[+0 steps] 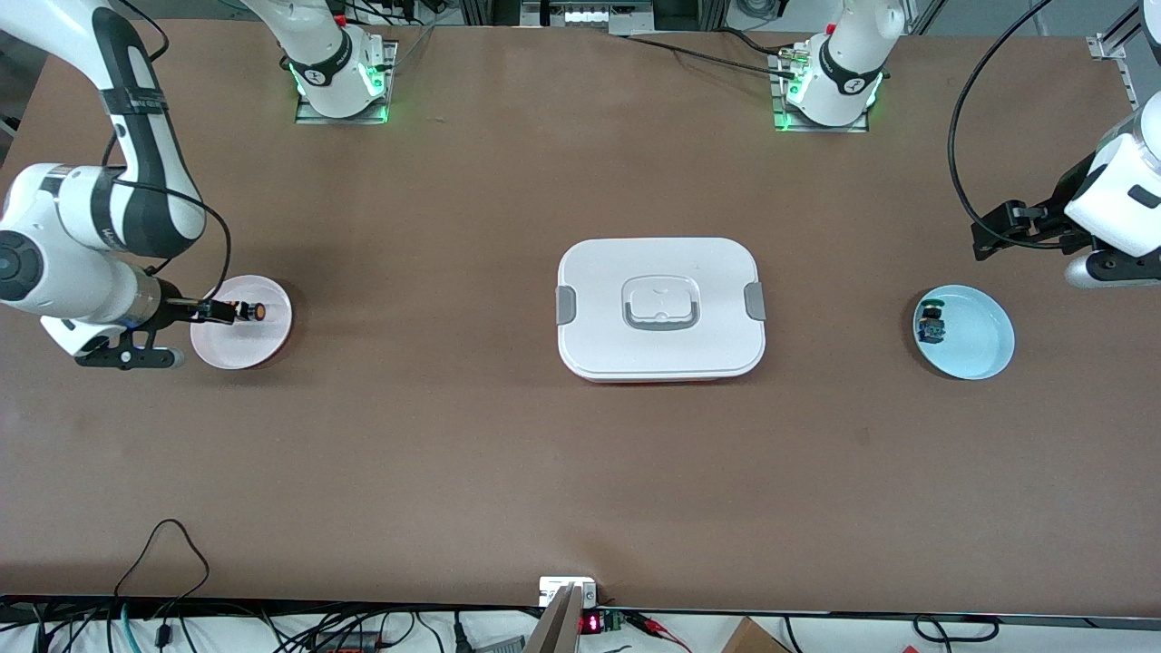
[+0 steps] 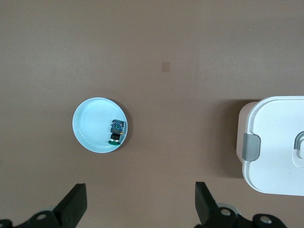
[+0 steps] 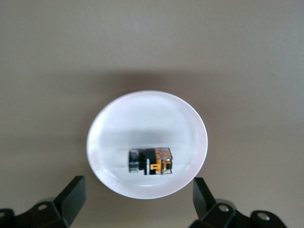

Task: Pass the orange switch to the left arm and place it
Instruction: 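Lower the right gripper and grasp the orange switch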

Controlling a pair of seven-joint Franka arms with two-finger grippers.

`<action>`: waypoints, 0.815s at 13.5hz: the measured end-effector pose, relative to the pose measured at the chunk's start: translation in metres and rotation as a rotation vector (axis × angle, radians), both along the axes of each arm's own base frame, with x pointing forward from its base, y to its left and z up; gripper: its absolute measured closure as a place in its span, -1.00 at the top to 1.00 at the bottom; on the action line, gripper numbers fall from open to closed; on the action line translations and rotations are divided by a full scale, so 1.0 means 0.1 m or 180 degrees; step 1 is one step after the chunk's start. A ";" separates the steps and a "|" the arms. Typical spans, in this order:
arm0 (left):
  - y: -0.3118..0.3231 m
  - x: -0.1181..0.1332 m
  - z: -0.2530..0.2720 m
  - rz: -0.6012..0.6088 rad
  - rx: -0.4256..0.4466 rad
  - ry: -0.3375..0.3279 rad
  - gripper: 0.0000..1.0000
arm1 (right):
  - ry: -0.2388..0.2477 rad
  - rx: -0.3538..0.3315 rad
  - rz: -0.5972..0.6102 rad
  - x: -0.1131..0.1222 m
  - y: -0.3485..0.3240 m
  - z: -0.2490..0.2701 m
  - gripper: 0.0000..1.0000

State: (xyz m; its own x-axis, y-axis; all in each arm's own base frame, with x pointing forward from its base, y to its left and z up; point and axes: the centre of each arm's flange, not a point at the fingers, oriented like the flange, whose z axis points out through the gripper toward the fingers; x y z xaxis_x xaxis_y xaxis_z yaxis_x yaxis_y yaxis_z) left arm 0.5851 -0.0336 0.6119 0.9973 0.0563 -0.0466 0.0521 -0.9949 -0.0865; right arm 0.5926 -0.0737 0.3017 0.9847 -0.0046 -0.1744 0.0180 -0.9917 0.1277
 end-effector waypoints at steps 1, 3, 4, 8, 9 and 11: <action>0.00 0.00 0.00 0.0000 0.0000 0.0000 1.00 | 0.0034 -0.0011 0.0006 -0.06 -0.03 -0.10 1.00; 0.00 0.00 0.00 0.0000 0.0000 0.0000 1.00 | 0.0071 -0.0010 -0.0004 -0.14 -0.07 -0.21 1.00; 0.00 0.00 0.00 0.0000 0.0000 0.0000 1.00 | 0.0069 -0.0007 -0.0003 -0.16 -0.07 -0.24 1.00; 0.00 0.00 0.00 0.0000 0.0000 0.0000 1.00 | 0.0060 0.0020 0.0019 -0.22 -0.06 -0.55 1.00; 0.00 0.00 0.00 0.0000 0.0000 0.0000 1.00 | 0.0096 0.0027 0.0002 -0.25 -0.09 -0.64 1.00; 0.00 0.00 0.00 0.0000 0.0000 0.0000 1.00 | 0.0125 0.0036 -0.0055 -0.27 -0.20 -0.77 1.00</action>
